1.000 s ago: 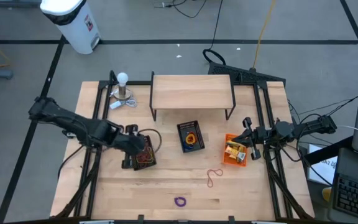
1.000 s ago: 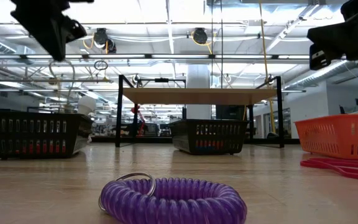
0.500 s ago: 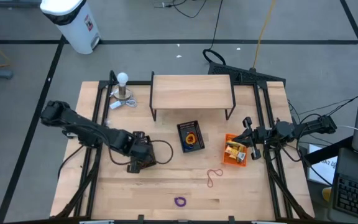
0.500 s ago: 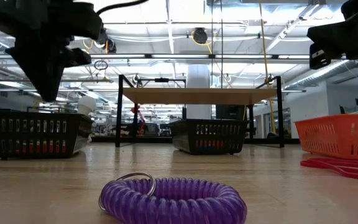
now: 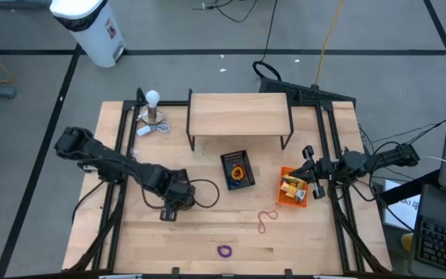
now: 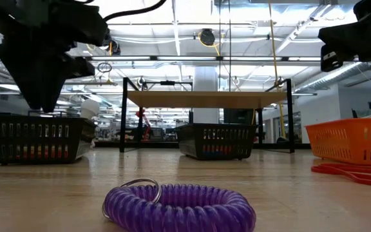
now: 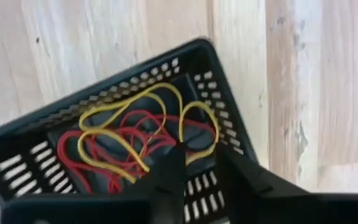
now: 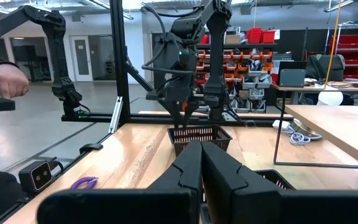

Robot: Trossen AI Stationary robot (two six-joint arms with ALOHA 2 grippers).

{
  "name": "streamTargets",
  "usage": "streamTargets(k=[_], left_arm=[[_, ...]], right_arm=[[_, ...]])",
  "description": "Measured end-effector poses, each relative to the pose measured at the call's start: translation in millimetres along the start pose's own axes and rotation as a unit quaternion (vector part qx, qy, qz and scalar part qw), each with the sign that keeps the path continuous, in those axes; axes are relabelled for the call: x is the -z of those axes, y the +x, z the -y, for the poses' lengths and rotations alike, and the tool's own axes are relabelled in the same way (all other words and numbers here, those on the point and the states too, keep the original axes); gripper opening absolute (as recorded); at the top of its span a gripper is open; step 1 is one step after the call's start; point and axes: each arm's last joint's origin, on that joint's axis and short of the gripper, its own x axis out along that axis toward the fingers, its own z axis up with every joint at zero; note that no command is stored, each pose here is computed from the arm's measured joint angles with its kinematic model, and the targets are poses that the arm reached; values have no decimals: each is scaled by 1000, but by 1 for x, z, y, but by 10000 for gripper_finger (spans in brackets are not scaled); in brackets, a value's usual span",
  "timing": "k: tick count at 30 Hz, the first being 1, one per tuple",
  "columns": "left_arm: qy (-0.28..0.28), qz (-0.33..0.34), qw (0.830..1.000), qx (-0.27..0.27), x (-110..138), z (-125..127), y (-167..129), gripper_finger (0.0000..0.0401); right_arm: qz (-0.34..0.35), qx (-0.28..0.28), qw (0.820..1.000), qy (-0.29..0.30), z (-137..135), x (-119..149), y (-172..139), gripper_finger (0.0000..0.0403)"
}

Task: Pick & Place Office Desk Supplies
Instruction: Put the purple spring rubberband into the right black

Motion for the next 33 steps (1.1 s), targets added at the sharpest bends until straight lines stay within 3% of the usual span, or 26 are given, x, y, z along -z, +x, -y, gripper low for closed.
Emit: streamTargets(k=[3, 8, 13, 18, 24, 26, 31, 33], left_arm=[[9, 7, 1000, 4, 2, 0, -7, 126], [37, 75, 996, 6, 7, -4, -40, 188], [47, 202, 976, -58, 30, -17, -96, 200], [50, 370, 925, -71, 66, -30, -138, 143], [-5, 524, 847, -93, 115, -49, -127, 19], [-29, 559, 824, -86, 128, -53, -118, 9], [-61, 597, 797, -67, 146, -60, -88, 3], [-54, 627, 775, -48, 147, -60, -79, 5]], right_arm=[[2, 0, 1000, 2, 0, 0, 0, 2], [4, 0, 1000, 2, 0, -1, 0, 2], [4, 0, 1000, 4, 0, -1, 0, 2], [4, 0, 1000, 4, 0, -1, 0, 2], [4, 0, 1000, 4, 0, -1, 0, 2], [4, 0, 1000, 4, 0, -1, 0, 2], [4, 0, 1000, 4, 0, -1, 0, 2], [4, 0, 1000, 4, 0, -1, 0, 2]])
